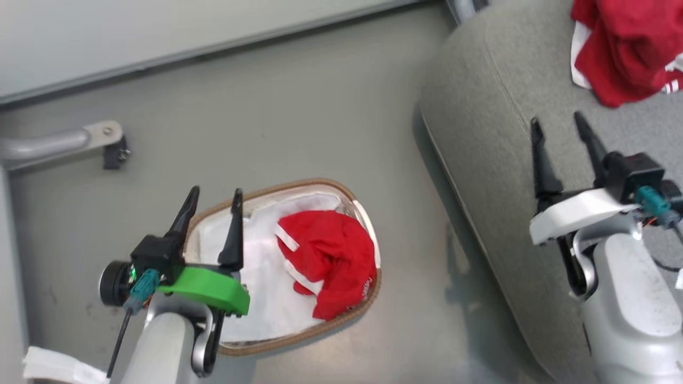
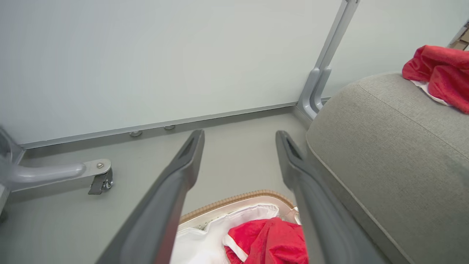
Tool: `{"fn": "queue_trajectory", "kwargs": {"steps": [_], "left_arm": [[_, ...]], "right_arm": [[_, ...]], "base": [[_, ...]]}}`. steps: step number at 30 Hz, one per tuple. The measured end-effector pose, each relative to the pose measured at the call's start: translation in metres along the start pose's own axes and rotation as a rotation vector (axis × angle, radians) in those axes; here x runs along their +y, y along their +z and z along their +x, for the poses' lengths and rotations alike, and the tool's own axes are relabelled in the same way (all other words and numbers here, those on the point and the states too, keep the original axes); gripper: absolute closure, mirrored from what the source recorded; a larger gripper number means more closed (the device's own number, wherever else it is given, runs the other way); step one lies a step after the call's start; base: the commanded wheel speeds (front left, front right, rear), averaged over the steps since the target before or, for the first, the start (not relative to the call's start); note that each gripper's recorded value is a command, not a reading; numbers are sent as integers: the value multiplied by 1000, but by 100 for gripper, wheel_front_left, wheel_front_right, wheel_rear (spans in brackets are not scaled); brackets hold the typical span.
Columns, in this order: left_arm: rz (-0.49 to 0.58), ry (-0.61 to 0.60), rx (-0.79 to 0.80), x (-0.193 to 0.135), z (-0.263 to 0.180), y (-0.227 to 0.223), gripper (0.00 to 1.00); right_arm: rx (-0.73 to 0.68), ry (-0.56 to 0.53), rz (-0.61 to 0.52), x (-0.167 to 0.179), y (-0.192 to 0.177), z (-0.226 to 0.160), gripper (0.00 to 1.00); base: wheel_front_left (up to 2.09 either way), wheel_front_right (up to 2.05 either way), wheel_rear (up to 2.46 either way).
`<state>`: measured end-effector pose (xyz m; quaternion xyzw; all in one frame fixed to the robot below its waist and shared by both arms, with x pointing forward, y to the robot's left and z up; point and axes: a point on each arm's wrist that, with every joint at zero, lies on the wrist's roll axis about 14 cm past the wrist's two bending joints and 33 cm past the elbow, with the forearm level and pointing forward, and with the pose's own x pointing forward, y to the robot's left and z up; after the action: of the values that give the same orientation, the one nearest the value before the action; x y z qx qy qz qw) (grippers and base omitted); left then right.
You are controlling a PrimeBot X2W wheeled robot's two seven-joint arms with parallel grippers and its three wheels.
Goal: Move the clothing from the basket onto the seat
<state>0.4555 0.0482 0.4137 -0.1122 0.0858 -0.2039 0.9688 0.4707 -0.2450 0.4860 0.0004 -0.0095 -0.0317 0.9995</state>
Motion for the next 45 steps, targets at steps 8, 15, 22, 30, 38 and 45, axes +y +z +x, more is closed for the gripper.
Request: {"fn": "queue_trajectory", "kwargs": {"steps": [8, 15, 22, 30, 38, 45], "left_arm": [[33, 208, -22, 47, -65, 16, 0], [40, 306, -34, 64, -112, 19, 0], [29, 338, -57, 63, -140, 21, 0], [13, 350, -61, 62, -147, 19, 0], [-8, 299, -28, 49, -132, 10, 0], [-18, 225, -22, 39, -90, 12, 0]], "right_arm": [[3, 64, 77, 36, 3, -28, 0], [4, 102, 92, 51, 6, -53, 0], [2, 125, 103, 60, 8, -71, 0], [8, 134, 109, 64, 6, -77, 0], [-3, 149, 103, 69, 10, -68, 0], [-64, 181, 93, 79, 28, -38, 0]], "base": [[0, 0, 0], [0, 0, 0], [0, 0, 0], [0, 0, 0], [0, 0, 0], [0, 0, 0]]}}
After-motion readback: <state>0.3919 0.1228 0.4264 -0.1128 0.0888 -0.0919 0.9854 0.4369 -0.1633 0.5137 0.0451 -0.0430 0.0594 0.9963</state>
